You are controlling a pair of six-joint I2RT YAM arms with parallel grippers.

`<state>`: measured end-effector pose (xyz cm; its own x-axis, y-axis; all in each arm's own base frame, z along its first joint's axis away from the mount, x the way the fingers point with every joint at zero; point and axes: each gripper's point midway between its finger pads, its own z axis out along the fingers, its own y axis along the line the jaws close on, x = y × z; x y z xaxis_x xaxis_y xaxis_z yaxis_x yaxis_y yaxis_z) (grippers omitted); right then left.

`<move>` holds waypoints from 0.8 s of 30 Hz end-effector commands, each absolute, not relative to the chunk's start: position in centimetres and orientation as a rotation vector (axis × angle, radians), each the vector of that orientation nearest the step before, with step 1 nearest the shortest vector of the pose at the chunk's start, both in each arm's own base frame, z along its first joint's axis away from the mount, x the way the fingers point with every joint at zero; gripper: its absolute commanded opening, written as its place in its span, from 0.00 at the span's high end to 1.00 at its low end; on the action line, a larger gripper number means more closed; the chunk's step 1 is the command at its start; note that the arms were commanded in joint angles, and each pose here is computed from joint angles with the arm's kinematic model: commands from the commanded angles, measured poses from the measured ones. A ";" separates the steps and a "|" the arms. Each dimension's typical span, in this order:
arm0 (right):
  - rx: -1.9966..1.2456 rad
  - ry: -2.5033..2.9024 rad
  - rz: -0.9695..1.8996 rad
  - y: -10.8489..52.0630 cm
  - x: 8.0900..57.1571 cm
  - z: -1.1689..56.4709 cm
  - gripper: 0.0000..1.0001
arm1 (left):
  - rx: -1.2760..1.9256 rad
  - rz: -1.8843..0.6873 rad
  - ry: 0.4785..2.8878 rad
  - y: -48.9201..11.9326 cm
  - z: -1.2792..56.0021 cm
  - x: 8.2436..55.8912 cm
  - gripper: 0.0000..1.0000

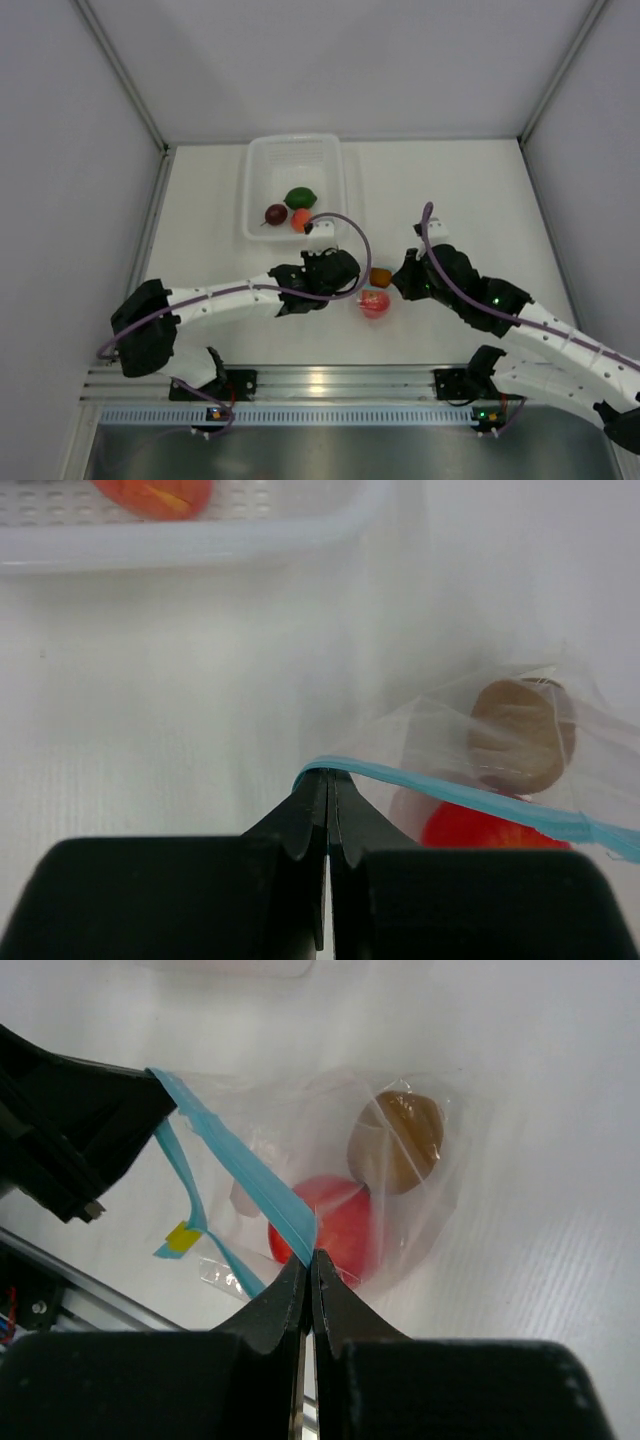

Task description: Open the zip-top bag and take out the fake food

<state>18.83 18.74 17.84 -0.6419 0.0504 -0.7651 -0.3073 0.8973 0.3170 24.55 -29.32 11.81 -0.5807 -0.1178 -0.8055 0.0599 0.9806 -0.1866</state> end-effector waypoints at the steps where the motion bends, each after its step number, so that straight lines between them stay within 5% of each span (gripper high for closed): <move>1: -0.116 2.144 0.745 21.9 19.4 18.8 1.00 | -0.038 -0.098 2.153 -24.6 13.9 24.8 1.00; 9: -0.036 2.149 0.932 24.9 19.4 16.2 1.00 | 0.103 -0.136 2.189 -24.6 16.7 23.8 1.00; 16: 0.025 2.176 0.772 22.2 19.9 14.1 1.00 | 0.236 -0.197 2.275 -30.0 14.6 22.4 1.00; 24: -0.011 2.186 0.640 20.1 19.8 14.0 1.00 | 0.228 -0.304 2.189 -33.3 18.6 21.3 1.00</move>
